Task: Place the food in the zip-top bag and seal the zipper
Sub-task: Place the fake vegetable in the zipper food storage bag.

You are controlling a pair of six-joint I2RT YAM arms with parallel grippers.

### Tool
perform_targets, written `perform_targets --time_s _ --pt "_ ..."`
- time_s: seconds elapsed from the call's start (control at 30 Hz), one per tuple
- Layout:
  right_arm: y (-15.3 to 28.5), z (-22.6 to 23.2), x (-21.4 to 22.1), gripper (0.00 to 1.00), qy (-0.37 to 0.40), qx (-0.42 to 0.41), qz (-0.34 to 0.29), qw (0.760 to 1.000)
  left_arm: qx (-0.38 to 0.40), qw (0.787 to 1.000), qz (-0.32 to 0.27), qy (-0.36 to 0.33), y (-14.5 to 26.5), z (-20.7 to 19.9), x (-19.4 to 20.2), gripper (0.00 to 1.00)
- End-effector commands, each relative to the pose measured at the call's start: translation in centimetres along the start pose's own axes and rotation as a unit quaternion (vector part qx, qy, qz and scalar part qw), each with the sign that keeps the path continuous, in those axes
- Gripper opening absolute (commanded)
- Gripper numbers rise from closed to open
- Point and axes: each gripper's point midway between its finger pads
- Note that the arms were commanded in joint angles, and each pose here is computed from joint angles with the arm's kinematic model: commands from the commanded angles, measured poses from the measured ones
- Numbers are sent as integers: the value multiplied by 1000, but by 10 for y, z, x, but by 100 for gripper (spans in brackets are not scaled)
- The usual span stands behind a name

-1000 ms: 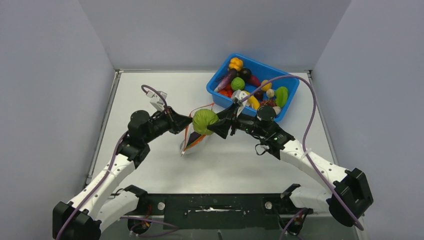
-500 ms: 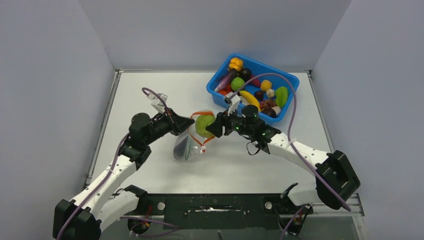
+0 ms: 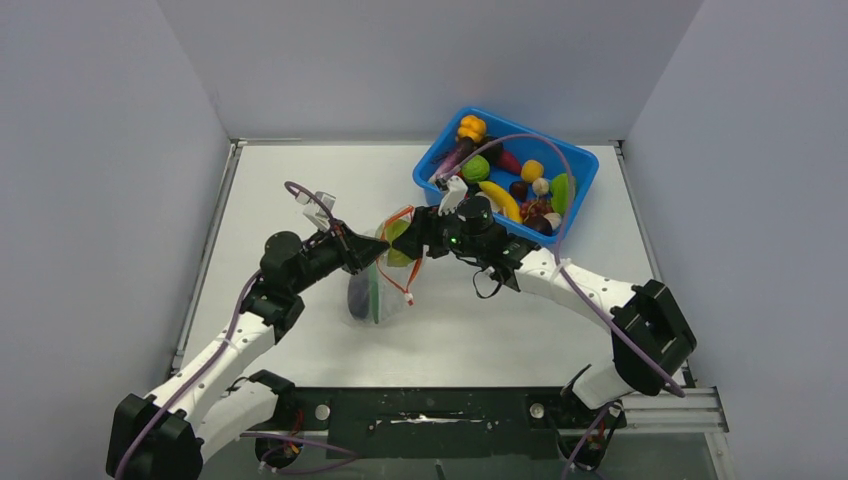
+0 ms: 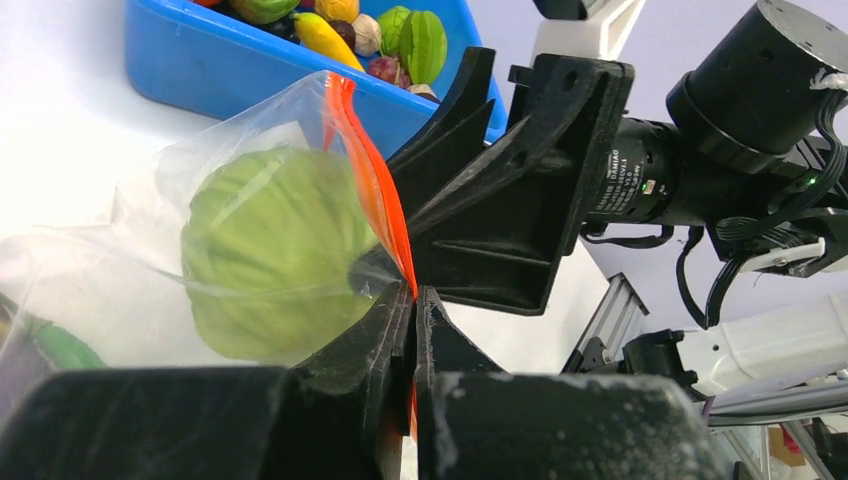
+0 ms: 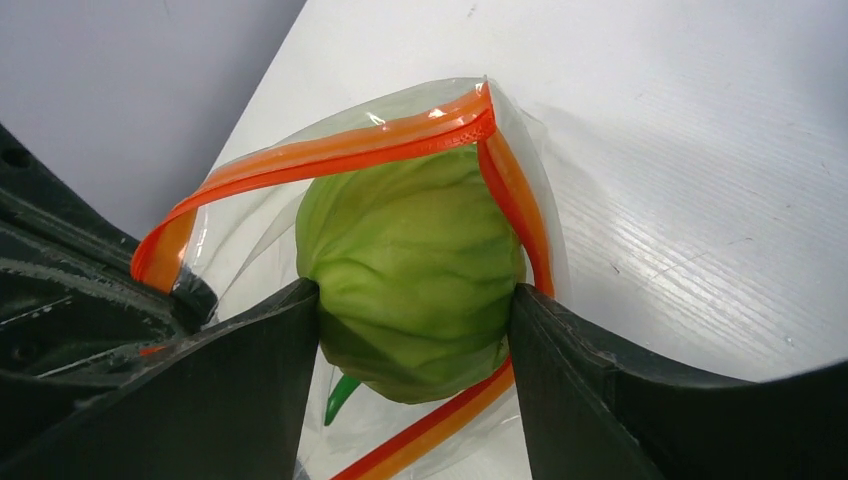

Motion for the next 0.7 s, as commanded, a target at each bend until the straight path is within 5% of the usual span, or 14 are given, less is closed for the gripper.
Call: perform_targets --time_s 0.0,0.3,0.67 --pt "-7 10 -12 67 7 15 2 1000 22 998 -41 -30 -1 -11 -24 0" --pt "17 14 -33 79 58 29 -11 998 -1 999 -22 -48 0 -2 -16 0" --pt "33 9 -45 68 79 52 -24 995 -10 998 -25 -51 -2 2 -18 0"
Point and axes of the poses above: each gripper's point midway between its finger pads, its own y axis back along the fingers, its own z axis along the line the jaws close on, x = y × z, and after that the axes turned 13 degrees about -y, right-handed
